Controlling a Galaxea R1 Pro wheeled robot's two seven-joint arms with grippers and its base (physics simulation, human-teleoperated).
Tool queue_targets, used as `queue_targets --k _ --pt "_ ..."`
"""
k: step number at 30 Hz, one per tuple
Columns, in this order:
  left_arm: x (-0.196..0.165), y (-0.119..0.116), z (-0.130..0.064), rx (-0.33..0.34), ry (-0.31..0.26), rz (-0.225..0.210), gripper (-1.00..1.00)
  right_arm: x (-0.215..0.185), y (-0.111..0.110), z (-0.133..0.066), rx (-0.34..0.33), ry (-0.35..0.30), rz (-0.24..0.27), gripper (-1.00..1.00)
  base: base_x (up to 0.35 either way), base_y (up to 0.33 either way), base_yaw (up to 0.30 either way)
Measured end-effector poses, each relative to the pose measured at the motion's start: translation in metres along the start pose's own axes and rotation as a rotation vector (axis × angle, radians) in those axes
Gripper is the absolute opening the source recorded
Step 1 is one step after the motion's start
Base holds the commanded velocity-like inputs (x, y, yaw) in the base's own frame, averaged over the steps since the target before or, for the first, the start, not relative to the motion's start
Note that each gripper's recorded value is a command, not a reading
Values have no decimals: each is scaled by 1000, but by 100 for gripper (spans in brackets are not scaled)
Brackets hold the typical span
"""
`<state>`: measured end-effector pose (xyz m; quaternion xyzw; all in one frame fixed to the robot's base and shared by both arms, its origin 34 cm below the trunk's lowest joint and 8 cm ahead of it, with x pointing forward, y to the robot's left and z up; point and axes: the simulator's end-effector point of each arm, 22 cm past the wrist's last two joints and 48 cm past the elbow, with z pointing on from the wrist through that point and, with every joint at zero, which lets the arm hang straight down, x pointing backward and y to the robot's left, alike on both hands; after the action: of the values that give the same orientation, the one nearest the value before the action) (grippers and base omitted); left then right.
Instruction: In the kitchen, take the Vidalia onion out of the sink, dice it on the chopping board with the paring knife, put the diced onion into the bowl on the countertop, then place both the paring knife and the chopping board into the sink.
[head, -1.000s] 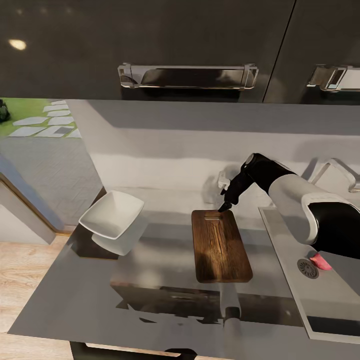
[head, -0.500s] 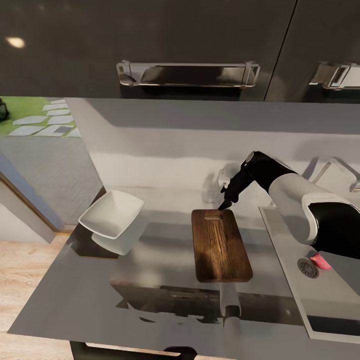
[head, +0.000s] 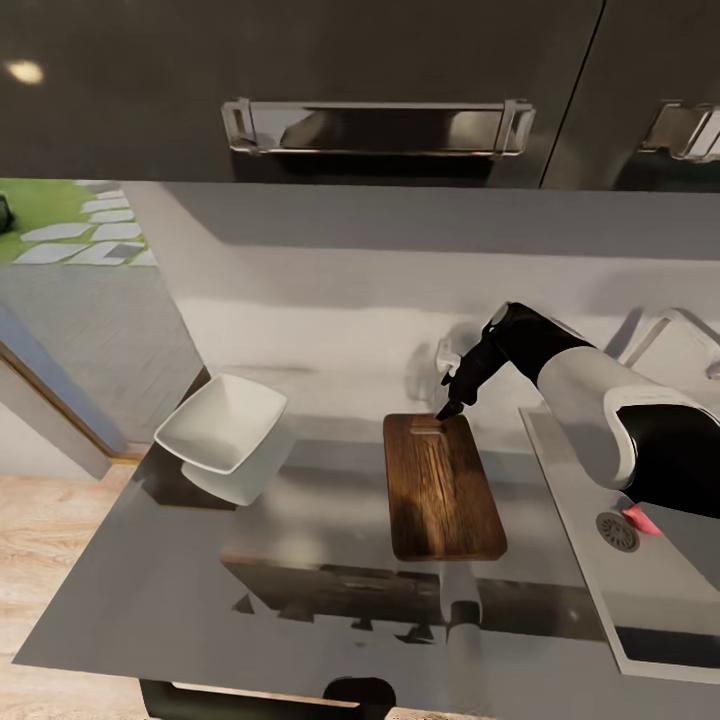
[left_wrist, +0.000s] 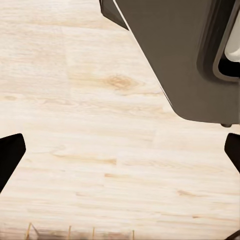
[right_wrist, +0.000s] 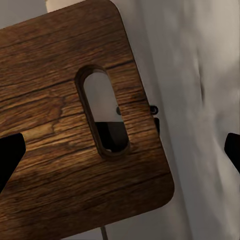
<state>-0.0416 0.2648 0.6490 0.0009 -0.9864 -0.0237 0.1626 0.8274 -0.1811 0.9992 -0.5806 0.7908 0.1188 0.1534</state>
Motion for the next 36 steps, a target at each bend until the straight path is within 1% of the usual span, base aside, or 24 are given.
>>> queue_targets --k 11,17,20,23,28,34,36 --pt "6 0 -1 0 17 1 100 6 -1 11 -13 4 5 100 0 0 0" --pt "10 1 -1 -1 26 1 100 18 -5 13 -13 12 23 100 0 0 0" --pt "12 1 -1 -1 31 1 100 21 -9 13 -7 12 25 100 0 0 0" --pt "14 1 -1 -1 36 1 100 19 -16 9 13 7 18 100 0 0 0" --pt "17 1 -2 -1 44 2 100 18 -21 9 26 4 14 100 0 0 0" --pt "20 1 -2 -1 53 2 100 26 -26 10 32 7 24 100 0 0 0" --pt "21 1 -2 0 56 2 100 25 -31 7 46 5 21 100 0 0 0"
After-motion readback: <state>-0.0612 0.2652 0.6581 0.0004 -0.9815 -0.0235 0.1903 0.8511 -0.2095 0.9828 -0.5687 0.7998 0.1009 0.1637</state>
